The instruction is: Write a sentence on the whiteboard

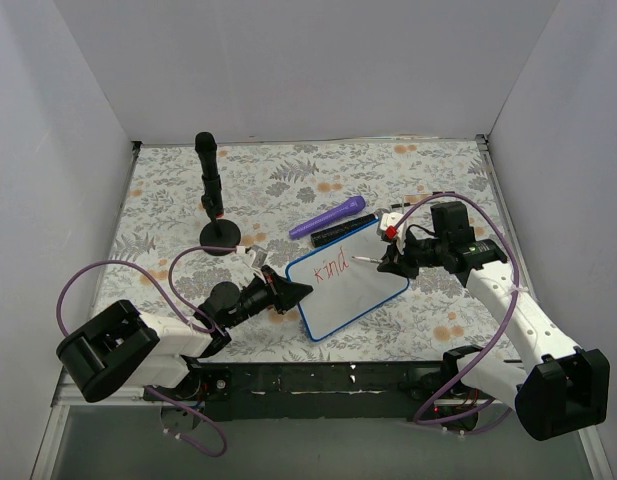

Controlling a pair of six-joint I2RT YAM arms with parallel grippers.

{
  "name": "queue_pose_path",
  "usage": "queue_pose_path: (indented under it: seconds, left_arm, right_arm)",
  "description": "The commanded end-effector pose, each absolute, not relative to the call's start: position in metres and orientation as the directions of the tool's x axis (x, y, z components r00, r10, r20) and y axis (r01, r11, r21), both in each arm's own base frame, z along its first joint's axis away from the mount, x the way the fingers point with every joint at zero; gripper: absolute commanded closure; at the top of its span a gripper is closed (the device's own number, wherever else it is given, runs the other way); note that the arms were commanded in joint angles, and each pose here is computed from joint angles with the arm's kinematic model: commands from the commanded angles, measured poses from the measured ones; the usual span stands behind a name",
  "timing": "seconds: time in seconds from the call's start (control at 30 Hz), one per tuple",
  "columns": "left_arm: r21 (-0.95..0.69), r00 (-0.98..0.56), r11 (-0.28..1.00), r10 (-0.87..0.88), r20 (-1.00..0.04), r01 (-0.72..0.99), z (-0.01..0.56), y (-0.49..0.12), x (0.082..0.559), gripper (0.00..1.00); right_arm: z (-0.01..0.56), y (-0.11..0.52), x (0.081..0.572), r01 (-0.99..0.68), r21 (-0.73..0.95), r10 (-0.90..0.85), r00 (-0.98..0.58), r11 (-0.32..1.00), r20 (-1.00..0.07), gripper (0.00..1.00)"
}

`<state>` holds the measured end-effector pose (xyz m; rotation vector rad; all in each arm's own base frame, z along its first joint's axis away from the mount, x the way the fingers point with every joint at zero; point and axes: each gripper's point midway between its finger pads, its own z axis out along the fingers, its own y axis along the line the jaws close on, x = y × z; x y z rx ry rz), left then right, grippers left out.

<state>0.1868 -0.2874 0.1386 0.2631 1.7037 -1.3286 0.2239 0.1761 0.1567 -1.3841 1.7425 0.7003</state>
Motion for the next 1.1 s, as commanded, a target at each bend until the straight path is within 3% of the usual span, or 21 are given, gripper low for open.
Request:
queue_pose_path:
  seconds: [0.0, 1.07]
  left_arm:
    - [-0.63, -0.506, 0.369, -0.383, -0.773, 0.683, 0.155, -0.287, 0.186, 1.0]
    - [-0.634, -0.51, 0.36, -0.385, -0.77, 0.685, 0.159, -0.29, 0.187, 1.0]
  right_arm:
    - [0.161, 0.175, 0.224, -0.966, -0.083, -0.529, -0.062, 0.246, -0.847, 0.99]
    - [0.153, 0.18, 0.235, -0.964, -0.047, -0.544, -0.107, 0.263, -0.832, 0.99]
